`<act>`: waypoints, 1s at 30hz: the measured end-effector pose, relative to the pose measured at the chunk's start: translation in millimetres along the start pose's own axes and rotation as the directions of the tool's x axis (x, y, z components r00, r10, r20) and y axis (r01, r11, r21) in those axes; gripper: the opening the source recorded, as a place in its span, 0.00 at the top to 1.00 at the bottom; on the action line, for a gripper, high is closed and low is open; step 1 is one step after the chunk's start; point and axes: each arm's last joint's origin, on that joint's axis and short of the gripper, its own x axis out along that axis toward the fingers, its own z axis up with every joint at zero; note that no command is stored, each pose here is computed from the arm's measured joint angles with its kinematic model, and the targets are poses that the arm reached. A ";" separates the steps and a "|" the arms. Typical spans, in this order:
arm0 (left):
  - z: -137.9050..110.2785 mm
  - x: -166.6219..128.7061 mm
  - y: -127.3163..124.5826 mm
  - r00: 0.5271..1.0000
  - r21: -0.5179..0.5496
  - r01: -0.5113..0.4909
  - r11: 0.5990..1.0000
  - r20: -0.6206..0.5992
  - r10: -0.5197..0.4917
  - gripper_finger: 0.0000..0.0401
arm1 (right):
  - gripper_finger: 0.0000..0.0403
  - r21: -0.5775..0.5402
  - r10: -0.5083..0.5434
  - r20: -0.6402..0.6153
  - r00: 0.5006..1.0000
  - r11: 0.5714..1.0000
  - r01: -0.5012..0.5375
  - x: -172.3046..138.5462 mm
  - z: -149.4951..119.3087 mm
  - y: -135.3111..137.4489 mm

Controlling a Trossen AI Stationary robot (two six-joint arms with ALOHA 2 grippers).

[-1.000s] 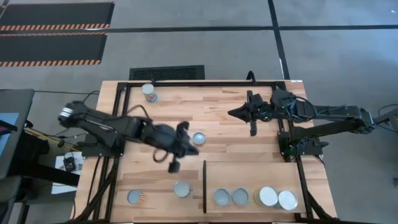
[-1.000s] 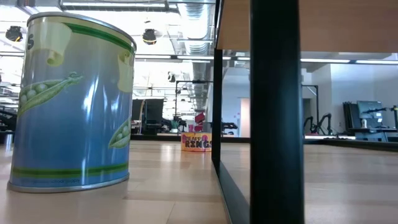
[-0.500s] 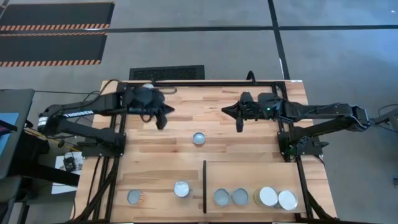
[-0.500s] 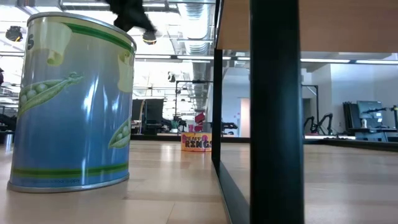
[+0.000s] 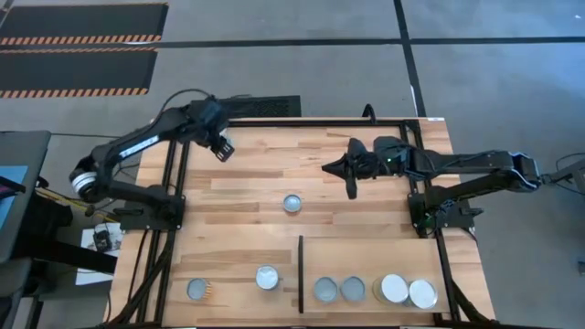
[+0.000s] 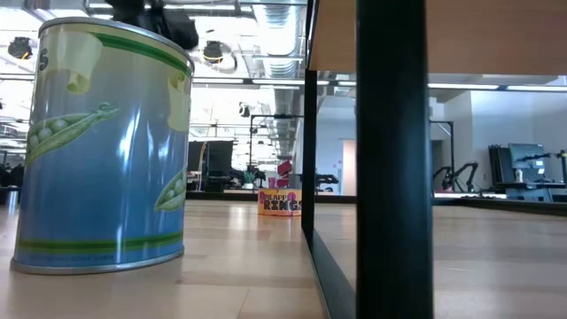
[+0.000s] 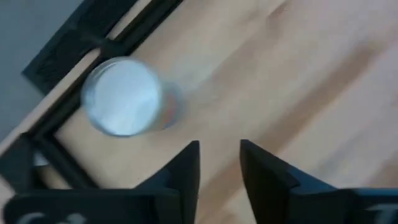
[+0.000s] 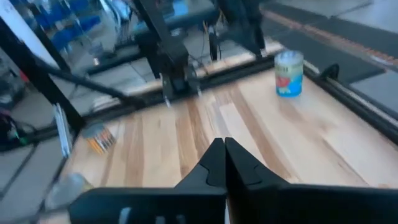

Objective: Pick and place cans onto a shelf
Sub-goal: Put the canned tomatoes on the shelf

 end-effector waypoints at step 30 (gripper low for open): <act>40.8 44.8 -17.8 0.981 0.366 0.195 0.910 -0.055 -0.188 1.00 | 0.98 0.061 -0.048 0.055 0.997 0.997 0.045 -12.8 6.5 4.3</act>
